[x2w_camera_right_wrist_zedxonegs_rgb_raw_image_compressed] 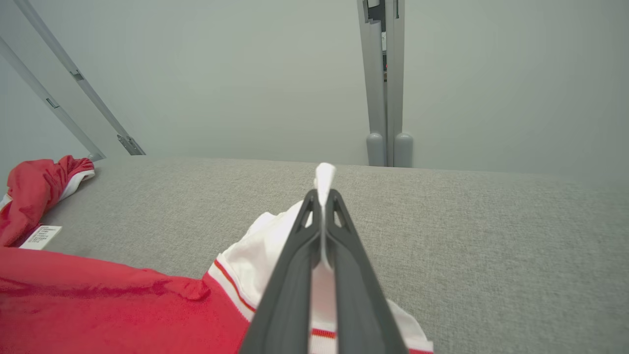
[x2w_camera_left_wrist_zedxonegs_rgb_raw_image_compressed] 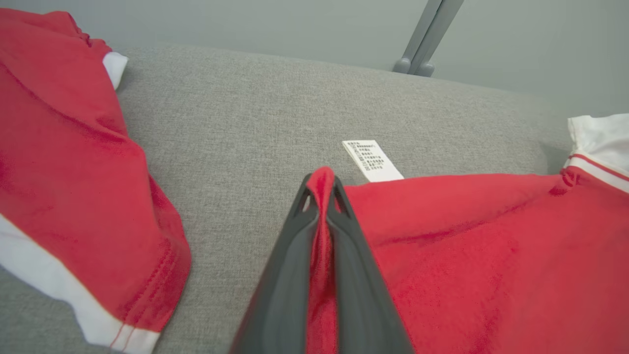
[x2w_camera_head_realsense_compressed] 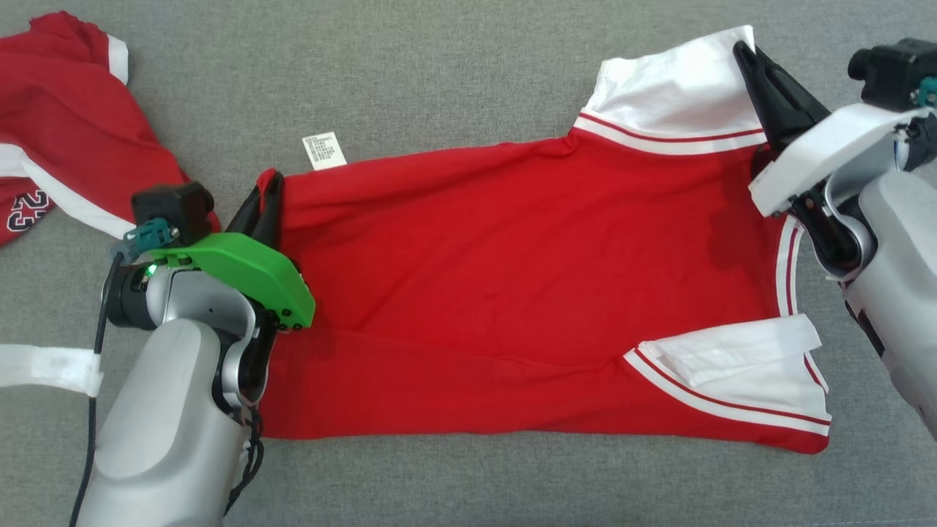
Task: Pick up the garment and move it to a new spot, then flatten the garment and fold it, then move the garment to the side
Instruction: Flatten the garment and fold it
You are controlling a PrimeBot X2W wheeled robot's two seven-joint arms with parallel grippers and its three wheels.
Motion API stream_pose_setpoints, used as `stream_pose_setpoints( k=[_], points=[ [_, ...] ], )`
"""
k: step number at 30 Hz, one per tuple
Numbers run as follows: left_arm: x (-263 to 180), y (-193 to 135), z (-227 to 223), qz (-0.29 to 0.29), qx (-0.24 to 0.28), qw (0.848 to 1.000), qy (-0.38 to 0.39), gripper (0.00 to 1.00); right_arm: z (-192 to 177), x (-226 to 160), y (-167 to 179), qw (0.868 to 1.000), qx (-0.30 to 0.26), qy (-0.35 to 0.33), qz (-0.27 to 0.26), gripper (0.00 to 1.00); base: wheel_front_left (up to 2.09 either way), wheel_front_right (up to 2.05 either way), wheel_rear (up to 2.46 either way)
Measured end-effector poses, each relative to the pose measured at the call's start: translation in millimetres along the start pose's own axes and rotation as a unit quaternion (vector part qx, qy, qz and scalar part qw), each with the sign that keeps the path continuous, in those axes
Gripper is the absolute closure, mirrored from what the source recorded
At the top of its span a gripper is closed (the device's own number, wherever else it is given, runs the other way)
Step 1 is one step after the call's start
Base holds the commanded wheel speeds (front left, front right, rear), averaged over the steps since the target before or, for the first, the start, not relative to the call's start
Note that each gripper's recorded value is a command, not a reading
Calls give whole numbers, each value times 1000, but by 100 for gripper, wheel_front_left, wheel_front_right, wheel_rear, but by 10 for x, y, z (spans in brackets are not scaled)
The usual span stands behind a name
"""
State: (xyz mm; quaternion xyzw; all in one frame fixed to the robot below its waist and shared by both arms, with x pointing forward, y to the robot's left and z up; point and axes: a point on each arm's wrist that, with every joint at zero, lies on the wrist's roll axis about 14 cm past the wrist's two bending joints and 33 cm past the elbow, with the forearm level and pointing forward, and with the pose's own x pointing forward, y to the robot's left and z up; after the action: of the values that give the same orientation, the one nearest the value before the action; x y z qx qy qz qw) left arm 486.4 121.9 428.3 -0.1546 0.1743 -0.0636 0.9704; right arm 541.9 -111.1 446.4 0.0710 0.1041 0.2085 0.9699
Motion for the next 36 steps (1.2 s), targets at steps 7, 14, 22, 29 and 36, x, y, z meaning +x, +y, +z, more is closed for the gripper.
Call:
stream_pose_setpoints(
  k=[7,14,22,29,36],
  points=[
    [-307,55,-29,14,-27,999,-13,100,-106,-426,44,1000,6,-9,-6,100,0,0,0],
    [-650,66,-228,27,-71,997,-3,100,-164,-797,235,1000,5,-5,12,100,0,0,0],
    [-931,-1,-435,30,-103,994,14,100,33,-1126,376,996,-70,-30,49,100,0,0,0],
    [-1000,-35,-550,27,-105,994,32,100,-438,-1452,504,987,-127,39,88,100,0,0,0],
    [-1073,28,-687,38,-104,992,53,100,-655,-1631,624,971,-190,71,131,100,0,0,0]
  ],
)
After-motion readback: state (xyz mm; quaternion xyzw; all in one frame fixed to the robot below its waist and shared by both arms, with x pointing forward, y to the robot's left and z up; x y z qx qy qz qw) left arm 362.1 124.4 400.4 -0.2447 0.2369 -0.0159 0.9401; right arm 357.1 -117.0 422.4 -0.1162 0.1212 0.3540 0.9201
